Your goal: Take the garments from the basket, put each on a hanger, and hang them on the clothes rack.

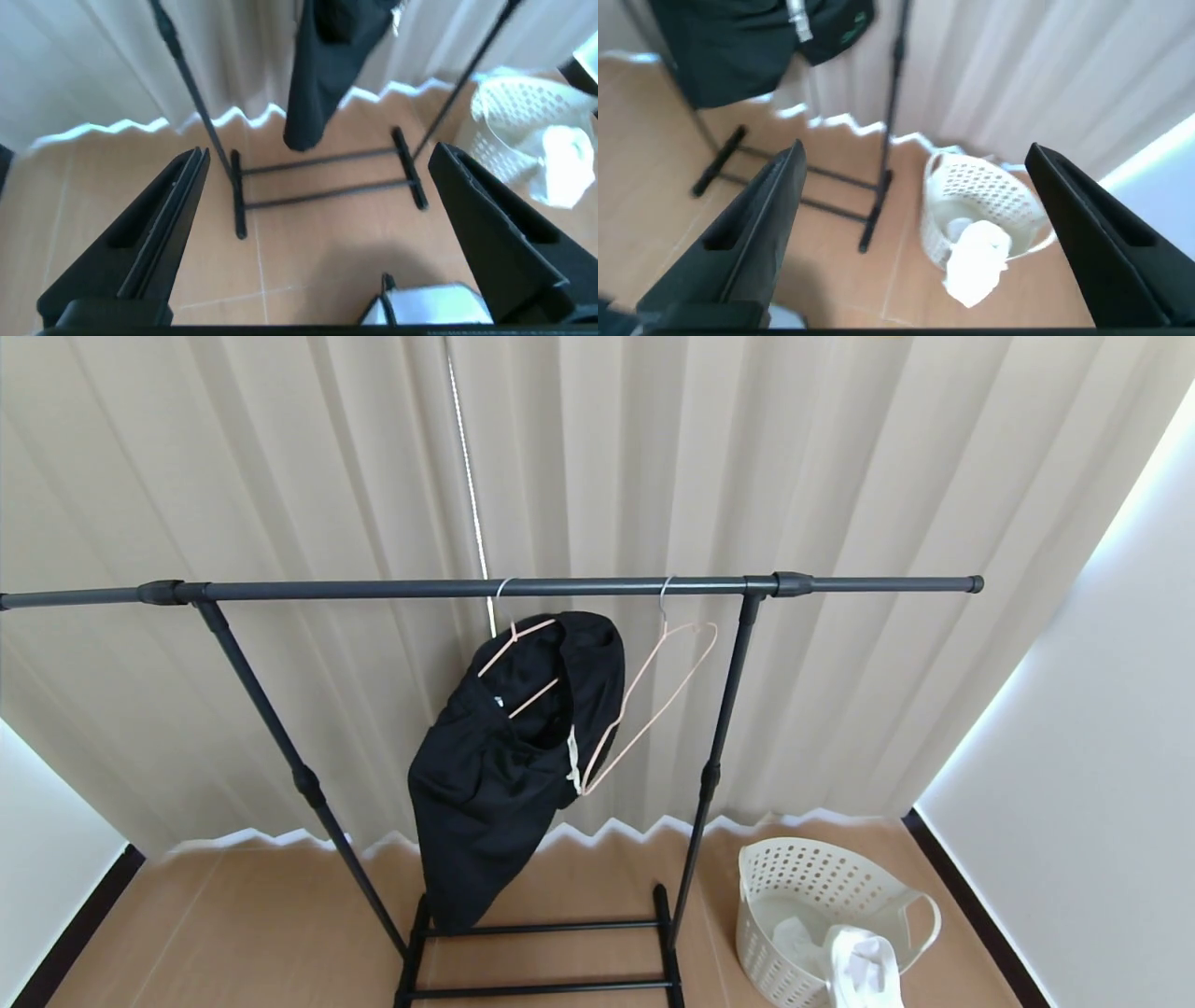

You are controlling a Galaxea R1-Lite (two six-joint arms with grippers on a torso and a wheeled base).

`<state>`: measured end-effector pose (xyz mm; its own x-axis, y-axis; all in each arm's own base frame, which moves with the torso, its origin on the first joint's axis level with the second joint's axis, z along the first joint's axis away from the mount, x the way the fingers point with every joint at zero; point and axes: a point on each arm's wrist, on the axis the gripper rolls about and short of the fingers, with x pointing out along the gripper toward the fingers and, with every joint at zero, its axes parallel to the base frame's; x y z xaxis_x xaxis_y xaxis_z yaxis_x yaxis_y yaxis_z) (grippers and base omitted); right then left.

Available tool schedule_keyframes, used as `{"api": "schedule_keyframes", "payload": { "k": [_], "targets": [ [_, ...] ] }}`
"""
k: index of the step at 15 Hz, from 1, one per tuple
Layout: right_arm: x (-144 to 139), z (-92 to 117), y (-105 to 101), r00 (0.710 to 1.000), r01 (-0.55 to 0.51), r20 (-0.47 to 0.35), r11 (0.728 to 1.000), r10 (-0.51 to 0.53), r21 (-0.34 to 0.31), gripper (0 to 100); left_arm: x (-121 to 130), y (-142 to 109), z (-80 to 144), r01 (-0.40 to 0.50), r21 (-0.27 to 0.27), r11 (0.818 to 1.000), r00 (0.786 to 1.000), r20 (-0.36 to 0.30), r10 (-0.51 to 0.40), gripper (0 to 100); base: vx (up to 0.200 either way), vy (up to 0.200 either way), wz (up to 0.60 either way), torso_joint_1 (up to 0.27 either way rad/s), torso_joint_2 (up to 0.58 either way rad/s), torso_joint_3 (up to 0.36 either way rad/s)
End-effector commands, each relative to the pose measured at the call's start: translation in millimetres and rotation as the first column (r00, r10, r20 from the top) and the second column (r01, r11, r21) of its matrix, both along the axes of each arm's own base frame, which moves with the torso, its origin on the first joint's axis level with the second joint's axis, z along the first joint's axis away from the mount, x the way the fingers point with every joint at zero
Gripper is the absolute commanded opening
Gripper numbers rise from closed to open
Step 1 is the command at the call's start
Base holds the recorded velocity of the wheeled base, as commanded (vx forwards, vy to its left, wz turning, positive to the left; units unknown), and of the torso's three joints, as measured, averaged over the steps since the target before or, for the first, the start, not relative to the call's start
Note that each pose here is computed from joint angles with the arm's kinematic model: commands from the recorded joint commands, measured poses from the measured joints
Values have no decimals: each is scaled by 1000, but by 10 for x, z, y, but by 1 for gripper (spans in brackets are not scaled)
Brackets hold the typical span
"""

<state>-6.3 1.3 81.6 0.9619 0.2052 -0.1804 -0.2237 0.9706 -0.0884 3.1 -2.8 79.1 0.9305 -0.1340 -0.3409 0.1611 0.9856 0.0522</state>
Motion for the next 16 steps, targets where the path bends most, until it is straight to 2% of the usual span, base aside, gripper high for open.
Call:
{"api": "schedule_keyframes", "payload": {
  "k": [1,3,4,5,8,10,11,12,14,16],
  "targets": [
    [-73,-13,-6,995,54,88,998,-55,15,100,-104,-6,-9,-95,-3,995,987,128,95,100,0,0,0,0,0,0],
    [-86,-15,-1,990,96,105,995,-97,17,100,-153,-15,-16,-120,-5,993,974,191,119,100,0,0,0,0,0,0],
    [-110,-20,5,981,137,135,990,-138,21,100,-186,-19,-25,-119,-26,993,965,232,121,100,0,0,0,0,0,0],
    [-115,-20,7,978,151,140,988,-154,34,100,-186,-19,-20,-115,-50,992,966,228,124,100,0,0,0,0,0,0],
    [-115,-20,7,978,154,139,987,-158,38,100,-196,9,-21,44,-54,998,972,234,-30,100,0,0,0,0,0,0],
    [-120,-19,-7,965,212,149,977,-215,36,100,-208,9,-24,1,-56,998,968,250,13,100,0,0,0,0,0,0],
    [-135,-23,-14,957,236,166,971,-239,43,100,-240,14,-45,-123,-48,991,946,295,131,100,0,0,0,0,0,0],
    [-136,-23,-15,957,234,167,971,-238,46,100,-248,32,-43,-179,-62,982,934,303,189,100,0,0,0,0,0,0],
    [-143,-28,-15,957,229,171,972,-234,47,100,-253,35,-41,-186,-107,977,929,305,211,100,0,0,0,0,0,0],
    [-162,-36,-11,963,185,189,981,-193,63,100,-253,35,-41,-186,-105,977,929,305,210,100,0,0,0,0,0,0]
  ]
}}
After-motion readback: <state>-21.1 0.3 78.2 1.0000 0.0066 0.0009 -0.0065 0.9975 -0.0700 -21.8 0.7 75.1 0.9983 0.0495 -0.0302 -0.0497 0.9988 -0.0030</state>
